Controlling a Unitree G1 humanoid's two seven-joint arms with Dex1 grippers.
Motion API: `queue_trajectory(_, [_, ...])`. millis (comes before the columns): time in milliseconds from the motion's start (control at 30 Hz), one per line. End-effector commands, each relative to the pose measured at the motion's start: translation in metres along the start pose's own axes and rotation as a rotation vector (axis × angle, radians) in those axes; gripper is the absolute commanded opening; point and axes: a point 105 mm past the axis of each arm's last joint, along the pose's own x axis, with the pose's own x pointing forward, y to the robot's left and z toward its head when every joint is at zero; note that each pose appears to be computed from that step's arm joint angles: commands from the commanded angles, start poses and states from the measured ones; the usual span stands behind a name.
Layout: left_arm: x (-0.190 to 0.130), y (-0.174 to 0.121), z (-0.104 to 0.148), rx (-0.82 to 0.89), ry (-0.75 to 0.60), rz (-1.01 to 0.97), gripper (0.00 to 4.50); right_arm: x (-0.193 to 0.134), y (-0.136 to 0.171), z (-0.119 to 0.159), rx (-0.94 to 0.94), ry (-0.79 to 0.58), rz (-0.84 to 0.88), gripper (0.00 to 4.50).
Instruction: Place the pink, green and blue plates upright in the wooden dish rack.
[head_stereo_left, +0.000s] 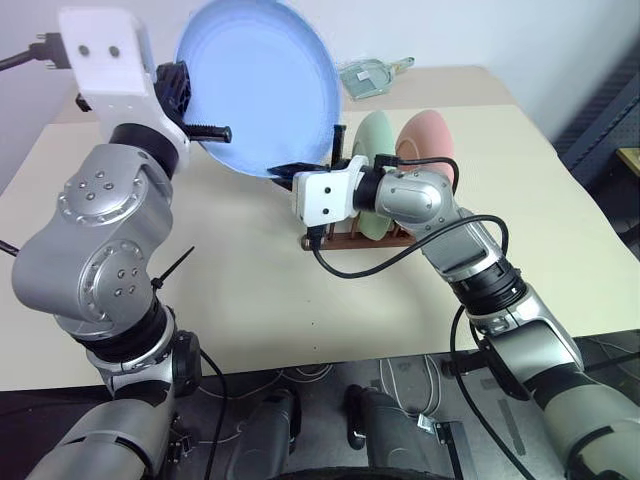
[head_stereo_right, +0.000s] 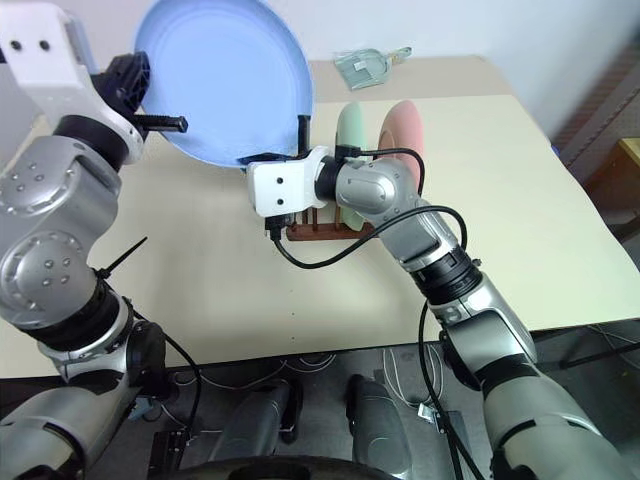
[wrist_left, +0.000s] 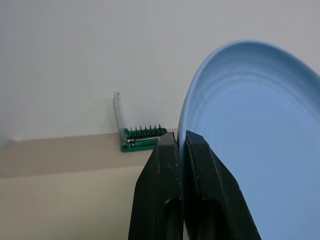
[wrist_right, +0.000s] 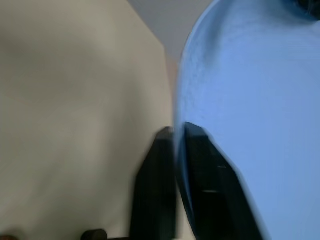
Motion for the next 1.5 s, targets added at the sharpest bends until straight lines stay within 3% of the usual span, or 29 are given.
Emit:
queue_trajectory(33, [-0.006,0.003,0.020,-0.044,-0.093,0.008,0.00,-0.003,-0.008,0.004,-0.015,-0.009,-0.042,0.05])
queue_trajectory(133, [-0.005,0.009,0.018,-0.102,-0.088,0.032,0.00,-0.003,-0.006,0.004,-0.026,-0.008,-0.038,0.05])
queue_trajectory(233, [-0.003,0.015,0.024,-0.182,-0.130,0.057,0.93,-0.004,-0.005,0.006,-0.038,-0.016,-0.039,0.00])
queue_trajectory(400, [-0.002,0.038,0.041,-0.294,-0.231,0.168,3.48,-0.005,-0.008,0.007,-0.032,-0.024,-0.056,0.00])
queue_trajectory(467, [-0.007,0.065,0.053,-0.340,-0.312,0.275,4.44,-0.005,-0.010,0.008,-0.017,-0.033,-0.063,0.00])
queue_trajectory(567, [-0.017,0.097,0.061,-0.233,-0.365,0.379,4.44,-0.007,-0.020,0.020,0.072,-0.101,-0.108,0.00])
queue_trajectory(767, [-0.028,0.142,0.018,0.057,-0.186,0.425,4.44,-0.018,-0.052,0.046,0.350,-0.263,-0.208,0.00])
queue_trajectory(867, [-0.043,0.126,-0.054,0.255,0.085,0.197,4.44,-0.031,-0.061,0.065,0.648,-0.420,-0.204,0.00])
queue_trajectory(1000, [-0.060,0.099,-0.090,0.320,0.193,-0.018,4.44,-0.039,-0.057,0.072,0.863,-0.481,-0.166,0.00])
queue_trajectory(1133, [-0.086,0.059,-0.132,0.273,0.297,-0.265,4.44,-0.043,-0.051,0.076,1.155,-0.564,-0.147,0.00])
queue_trajectory(1333, [-0.101,0.030,-0.141,0.181,0.294,-0.418,4.44,-0.043,-0.050,0.069,1.361,-0.565,-0.173,0.00])
queue_trajectory(1500, [-0.114,0.005,-0.142,0.093,0.295,-0.563,4.44,-0.040,-0.053,0.036,1.528,-0.460,-0.294,0.00])
